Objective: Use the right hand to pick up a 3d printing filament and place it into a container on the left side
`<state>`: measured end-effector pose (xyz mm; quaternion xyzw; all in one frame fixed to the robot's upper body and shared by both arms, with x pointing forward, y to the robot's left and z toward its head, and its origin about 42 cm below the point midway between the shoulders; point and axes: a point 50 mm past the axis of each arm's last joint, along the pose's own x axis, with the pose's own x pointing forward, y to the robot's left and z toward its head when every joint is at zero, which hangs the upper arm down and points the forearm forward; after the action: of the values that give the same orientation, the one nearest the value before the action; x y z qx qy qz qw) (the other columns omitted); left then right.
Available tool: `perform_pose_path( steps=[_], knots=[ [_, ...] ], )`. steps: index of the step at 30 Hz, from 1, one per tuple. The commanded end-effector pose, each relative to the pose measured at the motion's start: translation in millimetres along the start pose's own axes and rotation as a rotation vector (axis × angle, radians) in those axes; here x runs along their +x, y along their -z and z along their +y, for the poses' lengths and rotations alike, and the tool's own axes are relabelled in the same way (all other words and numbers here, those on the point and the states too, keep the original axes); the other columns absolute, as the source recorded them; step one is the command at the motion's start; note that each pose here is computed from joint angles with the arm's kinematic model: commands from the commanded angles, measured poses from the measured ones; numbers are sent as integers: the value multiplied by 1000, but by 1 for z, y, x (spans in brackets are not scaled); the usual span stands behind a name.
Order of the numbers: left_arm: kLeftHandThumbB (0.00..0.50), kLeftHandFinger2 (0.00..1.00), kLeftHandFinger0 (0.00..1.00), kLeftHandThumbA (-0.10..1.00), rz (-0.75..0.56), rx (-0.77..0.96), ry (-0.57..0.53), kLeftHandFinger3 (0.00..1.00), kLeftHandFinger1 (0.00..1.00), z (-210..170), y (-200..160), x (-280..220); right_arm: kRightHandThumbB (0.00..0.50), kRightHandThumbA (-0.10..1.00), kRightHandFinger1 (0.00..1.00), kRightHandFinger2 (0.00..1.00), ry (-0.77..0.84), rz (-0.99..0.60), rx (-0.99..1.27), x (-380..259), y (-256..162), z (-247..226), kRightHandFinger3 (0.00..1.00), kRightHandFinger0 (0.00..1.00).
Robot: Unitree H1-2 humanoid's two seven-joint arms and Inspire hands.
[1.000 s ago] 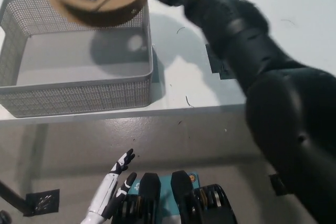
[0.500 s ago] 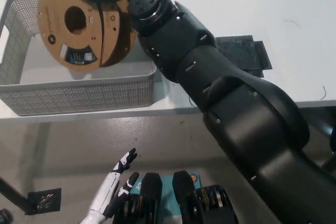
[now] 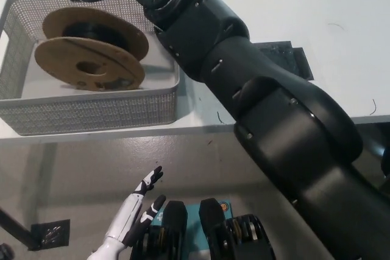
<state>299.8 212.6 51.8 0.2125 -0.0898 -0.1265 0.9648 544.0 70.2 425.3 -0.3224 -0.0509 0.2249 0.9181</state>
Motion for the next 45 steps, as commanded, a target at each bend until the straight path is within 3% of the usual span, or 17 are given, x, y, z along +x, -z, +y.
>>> perform_pose_path(
  steps=[1, 6, 10, 15, 19, 21, 24, 27, 31, 33, 36, 41, 42, 45],
  knots=[
    [154, 1000, 1000, 1000, -57, 10, 13, 1000, 1000, 4, -9, 7, 437, 1000, 1000, 1000, 20, -122, -61, -5, -48, -41, 1000, 1000],
    [164, 1000, 1000, 1000, -62, 5, 17, 1000, 1000, 2, -10, 9, 435, 957, 1000, 1000, 90, -196, -48, -12, -50, -90, 1000, 1000],
    [164, 1000, 1000, 1000, -60, 11, 19, 1000, 1000, 7, -10, 10, 371, 961, 1000, 1000, 144, -275, -118, -27, -66, -146, 1000, 1000],
    [144, 1000, 1000, 1000, -68, 13, 11, 1000, 1000, 9, -9, 10, 333, 970, 1000, 1000, 225, -426, -164, -62, -63, -208, 1000, 1000],
    [140, 1000, 1000, 1000, -59, 11, 15, 1000, 1000, 10, -10, 11, 399, 1000, 1000, 1000, 266, -519, -236, -120, -41, -245, 1000, 1000],
    [121, 1000, 1000, 1000, -66, 2, 4, 1000, 1000, 10, -9, 12, 389, 1000, 1000, 1000, 293, -561, -298, -153, -35, -252, 1000, 1000],
    [145, 1000, 1000, 1000, -59, -2, -13, 1000, 1000, 11, -8, 13, 372, 1000, 1000, 1000, 317, -644, -358, -196, -31, -257, 1000, 1000],
    [165, 1000, 1000, 1000, -63, -2, -17, 1000, 1000, 11, -7, 14, 393, 1000, 1000, 1000, 340, -670, -362, -230, -24, -257, 1000, 1000],
    [187, 1000, 1000, 1000, -66, -20, -24, 1000, 1000, 8, -7, 13, 340, 1000, 1000, 1000, 355, -737, -399, -283, 4, -246, 1000, 1000],
    [210, 1000, 1000, 1000, -67, -32, -34, 1000, 1000, 7, -8, 13, 354, 1000, 1000, 1000, 348, -781, -325, -305, 25, -226, 1000, 1000],
    [219, 1000, 1000, 1000, -71, -55, -47, 1000, 1000, 9, -9, 14, 310, 1000, 1000, 1000, 348, -849, -273, -343, 51, -189, 1000, 1000],
    [206, 1000, 1000, 1000, -69, -54, -61, 1000, 1000, 11, -9, 15, 292, 1000, 1000, 1000, 439, -950, -302, -384, 75, -126, 1000, 1000],
    [215, 1000, 1000, 1000, -67, -52, -60, 1000, 1000, 11, -8, 15, 261, 1000, 1000, 1000, 482, -987, -342, -388, 76, -114, 1000, 1000],
    [215, 1000, 1000, 1000, -63, -53, -52, 1000, 1000, 8, -7, 15, 288, 1000, 1000, 1000, 516, -1049, -316, -400, 86, -75, 1000, 1000]
  ],
)
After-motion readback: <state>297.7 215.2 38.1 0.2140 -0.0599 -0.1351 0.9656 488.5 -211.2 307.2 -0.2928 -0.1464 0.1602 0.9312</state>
